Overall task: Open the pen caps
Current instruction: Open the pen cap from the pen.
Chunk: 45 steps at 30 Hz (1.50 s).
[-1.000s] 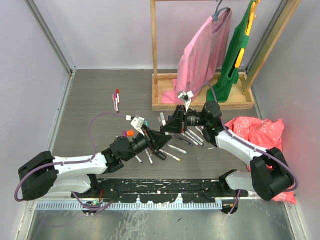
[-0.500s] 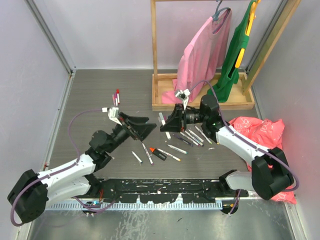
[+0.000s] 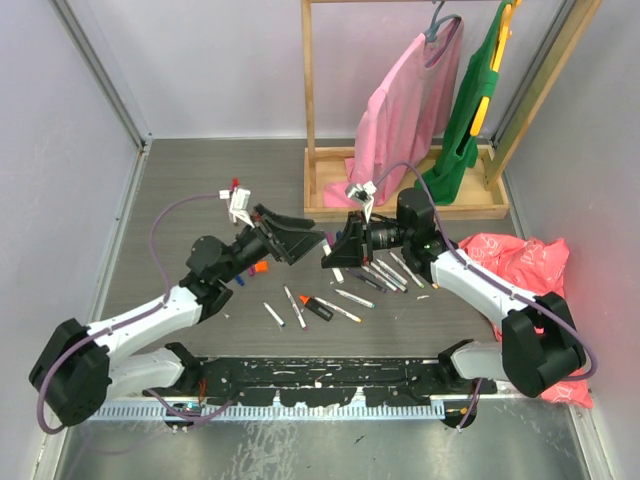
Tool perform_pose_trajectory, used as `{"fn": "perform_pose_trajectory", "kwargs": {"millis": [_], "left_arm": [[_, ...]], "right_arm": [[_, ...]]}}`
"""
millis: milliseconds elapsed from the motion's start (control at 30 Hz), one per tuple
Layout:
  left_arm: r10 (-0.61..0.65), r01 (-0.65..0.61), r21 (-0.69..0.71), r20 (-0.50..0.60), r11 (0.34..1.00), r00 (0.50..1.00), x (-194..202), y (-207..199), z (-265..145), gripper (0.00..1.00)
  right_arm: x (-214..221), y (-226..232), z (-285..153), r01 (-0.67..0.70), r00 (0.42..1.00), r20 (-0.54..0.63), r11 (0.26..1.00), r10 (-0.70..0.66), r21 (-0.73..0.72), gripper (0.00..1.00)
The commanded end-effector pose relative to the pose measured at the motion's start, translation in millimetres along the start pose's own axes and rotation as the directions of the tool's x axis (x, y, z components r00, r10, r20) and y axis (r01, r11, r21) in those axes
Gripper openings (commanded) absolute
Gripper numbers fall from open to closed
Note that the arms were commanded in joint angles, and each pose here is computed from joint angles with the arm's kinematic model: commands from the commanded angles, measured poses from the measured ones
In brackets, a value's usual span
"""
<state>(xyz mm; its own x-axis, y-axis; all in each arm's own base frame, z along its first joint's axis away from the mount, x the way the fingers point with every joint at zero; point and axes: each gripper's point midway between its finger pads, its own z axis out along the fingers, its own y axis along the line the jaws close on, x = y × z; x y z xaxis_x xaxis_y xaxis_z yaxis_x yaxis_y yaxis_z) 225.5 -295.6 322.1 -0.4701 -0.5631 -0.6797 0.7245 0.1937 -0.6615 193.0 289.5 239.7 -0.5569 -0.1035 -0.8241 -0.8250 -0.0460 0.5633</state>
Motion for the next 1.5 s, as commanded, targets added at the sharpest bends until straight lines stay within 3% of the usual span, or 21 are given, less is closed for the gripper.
{"fn": "perform_pose_trajectory", "kwargs": {"millis": [0, 200, 333, 533, 733, 833, 967, 1067, 1333, 1467], "left_arm": [[-0.047, 0.046, 0.077, 0.005, 0.996, 0.999, -7.2, -13.2, 13.6, 0.92], [-0.113, 0.116, 0.137, -0.029, 0.984, 0.993, 3.0, -14.2, 20.4, 0.71], [-0.131, 0.135, 0.152, -0.032, 0.979, 0.991, 4.0, -15.1, 20.8, 0.5], [-0.147, 0.153, 0.119, -0.056, 0.981, 0.987, 14.2, -2.4, 24.4, 0.33], [-0.113, 0.119, 0.1, -0.07, 0.988, 0.991, 17.2, 2.3, 24.8, 0.11], [-0.039, 0.043, 0.074, -0.061, 0.996, 0.997, 11.9, 5.0, 26.3, 0.0], [0.139, -0.14, -0.005, -0.022, 0.99, 0.99, -13.1, 8.0, 30.4, 0.0], [0.252, -0.248, -0.061, 0.063, 0.967, 0.966, -53.3, 8.0, 33.1, 0.0], [0.234, -0.219, -0.083, 0.35, 0.972, 0.907, -207.4, 5.4, 20.1, 0.0], [0.186, -0.166, -0.087, 0.363, 0.982, 0.913, -229.7, 16.4, 9.6, 0.0]], "right_arm": [[-18.4, 8.5, -0.5, 0.079, 0.997, 0.015, 0.997, -0.078, -0.024, 0.01], [-19.4, 9.6, -0.6, 0.078, 0.997, 0.015, 0.997, -0.077, -0.026, 0.01], [-19.2, 10.2, -0.5, 0.075, 0.997, 0.014, 0.997, -0.075, -0.028, 0.01], [-18.9, 9.1, -0.2, 0.07, 0.997, 0.013, 0.997, -0.07, -0.026, 0.01], [-18.5, 8.3, 0.0, 0.065, 0.998, 0.012, 0.998, -0.065, -0.026, 0.01], [-17.5, 6.6, 0.4, 0.051, 0.999, 0.012, 0.998, -0.051, -0.025, 0.01], [-15.3, 3.3, 1.9, 0.028, 1.0, 0.012, 0.999, -0.028, -0.028, 0.01], [-11.9, -0.5, 3.9, 0.001, 1.0, 0.012, 1.0, -0.001, -0.025, 0.01], [0.9, -2.6, 16.6, -0.034, 0.999, -0.016, 0.999, 0.033, -0.037, 0.01], [6.2, -4.9, 21.7, -0.046, 0.998, -0.031, 0.998, 0.045, -0.04, 0.01]]}}
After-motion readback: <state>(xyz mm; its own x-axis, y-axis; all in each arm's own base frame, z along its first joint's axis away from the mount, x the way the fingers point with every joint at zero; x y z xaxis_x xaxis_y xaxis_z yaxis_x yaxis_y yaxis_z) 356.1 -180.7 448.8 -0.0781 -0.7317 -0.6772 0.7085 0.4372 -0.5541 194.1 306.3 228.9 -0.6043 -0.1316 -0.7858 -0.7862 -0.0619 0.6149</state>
